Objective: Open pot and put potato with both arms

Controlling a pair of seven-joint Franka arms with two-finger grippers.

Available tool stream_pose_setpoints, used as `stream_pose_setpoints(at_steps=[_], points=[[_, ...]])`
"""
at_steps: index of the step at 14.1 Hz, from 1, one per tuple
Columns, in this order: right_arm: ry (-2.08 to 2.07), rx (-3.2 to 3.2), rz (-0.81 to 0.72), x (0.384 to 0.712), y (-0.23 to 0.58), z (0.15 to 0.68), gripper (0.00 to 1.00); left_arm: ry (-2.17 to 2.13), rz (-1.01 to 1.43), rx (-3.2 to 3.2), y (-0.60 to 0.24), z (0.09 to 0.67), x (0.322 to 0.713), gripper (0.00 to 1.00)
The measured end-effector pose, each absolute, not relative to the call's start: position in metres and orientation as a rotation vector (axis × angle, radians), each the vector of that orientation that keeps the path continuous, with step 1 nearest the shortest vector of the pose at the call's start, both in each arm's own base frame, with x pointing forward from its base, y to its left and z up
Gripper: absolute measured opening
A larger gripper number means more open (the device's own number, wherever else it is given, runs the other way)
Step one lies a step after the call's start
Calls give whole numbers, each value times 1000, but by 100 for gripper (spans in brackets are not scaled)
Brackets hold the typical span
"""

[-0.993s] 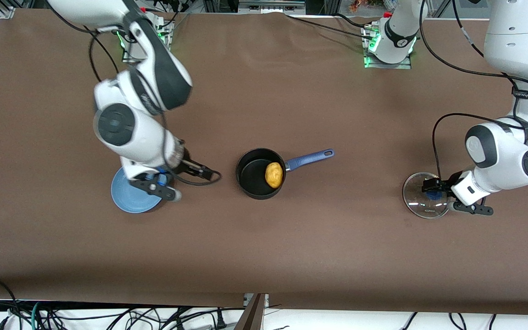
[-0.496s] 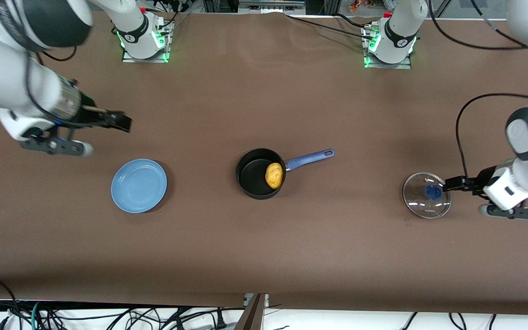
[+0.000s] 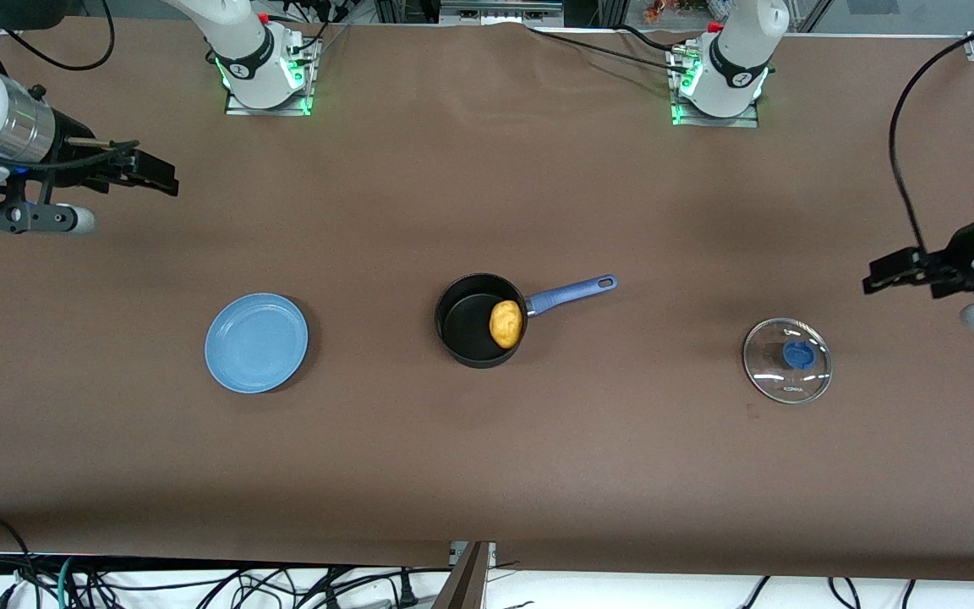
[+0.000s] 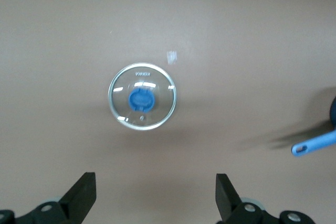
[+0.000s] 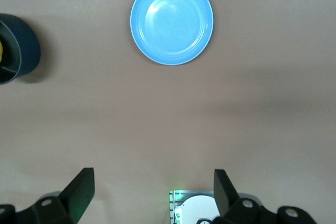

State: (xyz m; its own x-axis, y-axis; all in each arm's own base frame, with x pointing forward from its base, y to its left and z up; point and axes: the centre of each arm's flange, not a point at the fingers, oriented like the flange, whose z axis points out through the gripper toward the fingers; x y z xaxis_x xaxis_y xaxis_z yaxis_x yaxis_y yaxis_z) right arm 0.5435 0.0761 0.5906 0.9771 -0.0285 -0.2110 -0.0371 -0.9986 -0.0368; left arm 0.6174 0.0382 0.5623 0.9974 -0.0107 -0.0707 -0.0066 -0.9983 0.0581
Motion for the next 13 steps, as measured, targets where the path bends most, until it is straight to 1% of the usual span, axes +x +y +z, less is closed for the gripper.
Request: stream_pose_setpoints(at_steps=[3,6,11,13], points=[[5,-3093,286,531,68,599,100,-30,-182,3074,34,576,605,100],[-40,-3119,233,535,64,600,100,-75,-207,3132,22,575,604,100],[-58,-3155,213,538,60,601,100,-86,-209,3141,18,575,604,100],[-60,-3177,184,540,59,609,100,-86,-209,3141,18,575,604,100]])
